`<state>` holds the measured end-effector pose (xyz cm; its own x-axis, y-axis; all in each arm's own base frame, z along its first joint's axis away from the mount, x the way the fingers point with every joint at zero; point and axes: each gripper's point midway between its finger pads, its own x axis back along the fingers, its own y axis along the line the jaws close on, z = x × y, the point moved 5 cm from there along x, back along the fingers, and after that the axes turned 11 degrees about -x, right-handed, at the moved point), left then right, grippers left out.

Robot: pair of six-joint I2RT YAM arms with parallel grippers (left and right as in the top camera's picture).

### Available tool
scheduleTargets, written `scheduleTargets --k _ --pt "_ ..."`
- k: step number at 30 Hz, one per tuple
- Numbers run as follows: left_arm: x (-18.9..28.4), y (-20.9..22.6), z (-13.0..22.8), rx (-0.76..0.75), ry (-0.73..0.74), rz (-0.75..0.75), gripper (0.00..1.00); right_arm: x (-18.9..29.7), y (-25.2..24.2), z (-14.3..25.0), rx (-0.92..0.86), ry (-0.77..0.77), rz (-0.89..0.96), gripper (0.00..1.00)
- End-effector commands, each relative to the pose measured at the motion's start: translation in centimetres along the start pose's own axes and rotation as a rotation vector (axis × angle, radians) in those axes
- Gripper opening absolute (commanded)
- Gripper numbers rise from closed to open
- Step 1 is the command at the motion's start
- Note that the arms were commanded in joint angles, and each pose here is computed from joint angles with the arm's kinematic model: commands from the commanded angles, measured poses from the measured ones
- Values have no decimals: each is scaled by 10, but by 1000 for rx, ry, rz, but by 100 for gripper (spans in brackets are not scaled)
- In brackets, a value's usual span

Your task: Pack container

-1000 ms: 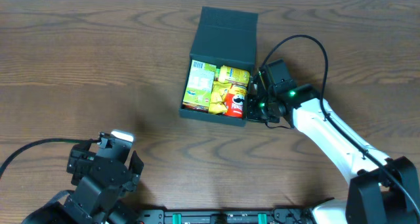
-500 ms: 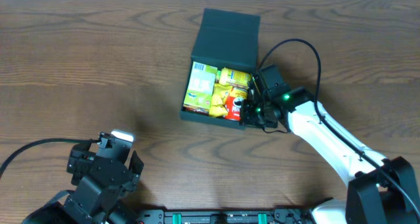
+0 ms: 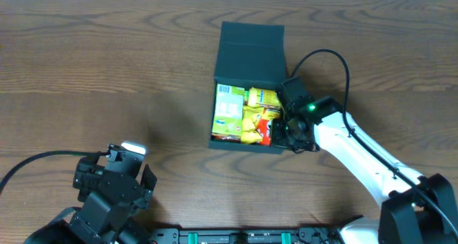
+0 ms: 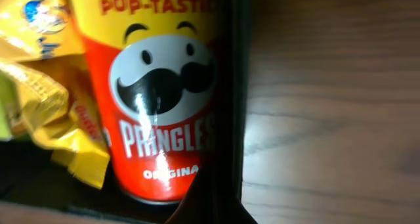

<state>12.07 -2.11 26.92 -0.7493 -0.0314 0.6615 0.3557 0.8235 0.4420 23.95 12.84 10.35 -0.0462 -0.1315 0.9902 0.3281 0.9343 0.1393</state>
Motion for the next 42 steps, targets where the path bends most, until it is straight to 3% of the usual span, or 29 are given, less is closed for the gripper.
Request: scheduleTargets --k 1,4,10,18,27,42 --pt "3 4 -2 -7 -12 -19 95 -5 -37 -2 -91 -75 233 1" --pt "3 4 -2 -7 -12 -19 95 -4 -42 0 -126 -78 261 1" --pt "3 4 -2 -7 -12 -19 95 -7 -14 -4 -111 -40 86 1" --pt "3 4 -2 -7 -12 -19 95 26 53 -29 4 -41 -309 1" --pt "3 4 -2 -7 -12 -19 95 49 58 -37 10 -68 -292 1" --pt "3 4 -2 -7 -12 -19 95 5 136 -113 88 -66 -370 1"
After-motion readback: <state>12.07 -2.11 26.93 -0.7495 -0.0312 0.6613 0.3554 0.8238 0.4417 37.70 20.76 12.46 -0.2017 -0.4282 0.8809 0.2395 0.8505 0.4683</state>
